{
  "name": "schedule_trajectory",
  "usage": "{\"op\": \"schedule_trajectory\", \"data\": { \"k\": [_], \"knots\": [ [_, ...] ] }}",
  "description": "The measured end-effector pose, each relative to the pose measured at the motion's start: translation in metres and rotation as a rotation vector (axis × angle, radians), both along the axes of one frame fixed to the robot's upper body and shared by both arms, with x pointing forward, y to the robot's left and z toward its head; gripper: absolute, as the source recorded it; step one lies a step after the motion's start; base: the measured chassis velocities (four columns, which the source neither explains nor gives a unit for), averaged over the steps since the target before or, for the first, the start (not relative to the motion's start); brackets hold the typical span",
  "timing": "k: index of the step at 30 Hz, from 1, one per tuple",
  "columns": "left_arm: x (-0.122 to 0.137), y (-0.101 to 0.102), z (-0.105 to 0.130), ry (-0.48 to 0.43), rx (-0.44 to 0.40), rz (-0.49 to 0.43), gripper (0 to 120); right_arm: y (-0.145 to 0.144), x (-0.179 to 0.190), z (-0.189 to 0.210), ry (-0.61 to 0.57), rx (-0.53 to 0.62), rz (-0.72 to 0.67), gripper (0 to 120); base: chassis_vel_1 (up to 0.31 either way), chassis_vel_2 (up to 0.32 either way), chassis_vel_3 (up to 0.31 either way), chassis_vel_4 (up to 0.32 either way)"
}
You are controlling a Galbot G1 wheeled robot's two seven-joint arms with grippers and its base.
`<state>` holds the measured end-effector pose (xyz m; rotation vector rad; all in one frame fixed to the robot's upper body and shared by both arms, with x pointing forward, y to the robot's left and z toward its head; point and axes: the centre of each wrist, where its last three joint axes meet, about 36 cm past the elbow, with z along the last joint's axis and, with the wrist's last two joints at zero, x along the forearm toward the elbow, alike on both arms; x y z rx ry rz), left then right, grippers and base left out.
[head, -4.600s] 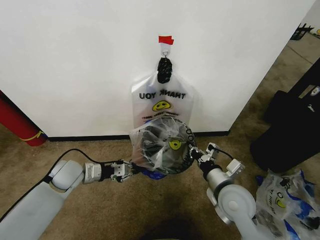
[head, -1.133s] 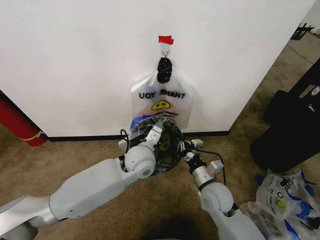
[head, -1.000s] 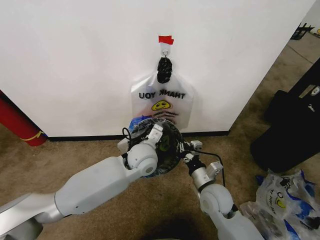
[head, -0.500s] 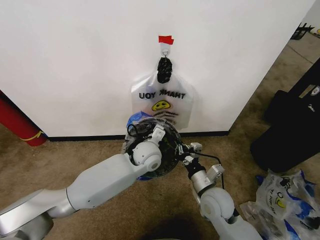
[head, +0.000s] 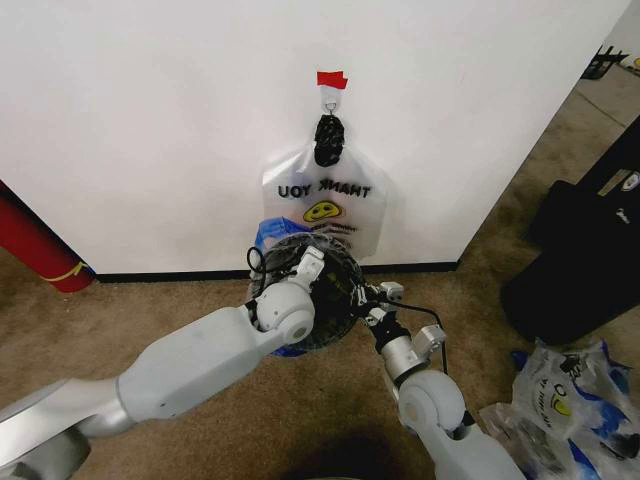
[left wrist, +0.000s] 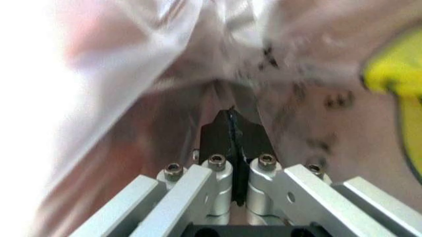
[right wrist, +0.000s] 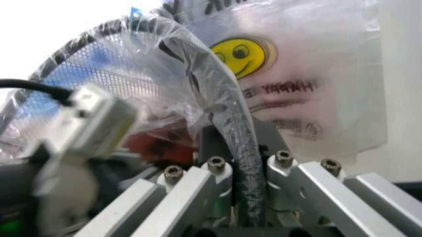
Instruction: Pick up the garbage bag from the wall and place it over the trash bin.
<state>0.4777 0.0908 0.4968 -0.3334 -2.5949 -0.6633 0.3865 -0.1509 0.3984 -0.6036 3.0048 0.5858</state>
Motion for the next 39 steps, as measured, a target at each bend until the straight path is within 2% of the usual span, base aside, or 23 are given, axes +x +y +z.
{"op": "schedule_trajectory", "data": {
  "k": [8,15,22,39],
  "knots": [
    [-0.02,0.019,-0.01,0.052,0.014,-0.021,0,-0.003,0.009,-0.016,-0.107,-0.095,0.0,0,0.0,0.0,0.0,0.0],
    [-0.028,0.02,-0.023,0.126,0.008,-0.048,0,-0.009,0.008,-0.019,-0.166,-0.142,0.01,0,0.0,0.0,0.0,0.0],
    [-0.014,0.013,-0.033,0.157,0.031,-0.05,0,-0.01,0.003,-0.019,-0.211,-0.166,0.028,0,0.0,0.0,0.0,0.0],
    [0.035,0.013,-0.032,0.068,0.08,-0.019,0,0.003,-0.014,-0.004,-0.157,-0.048,0.085,0,0.0,0.0,0.0,0.0]
  ]
}}
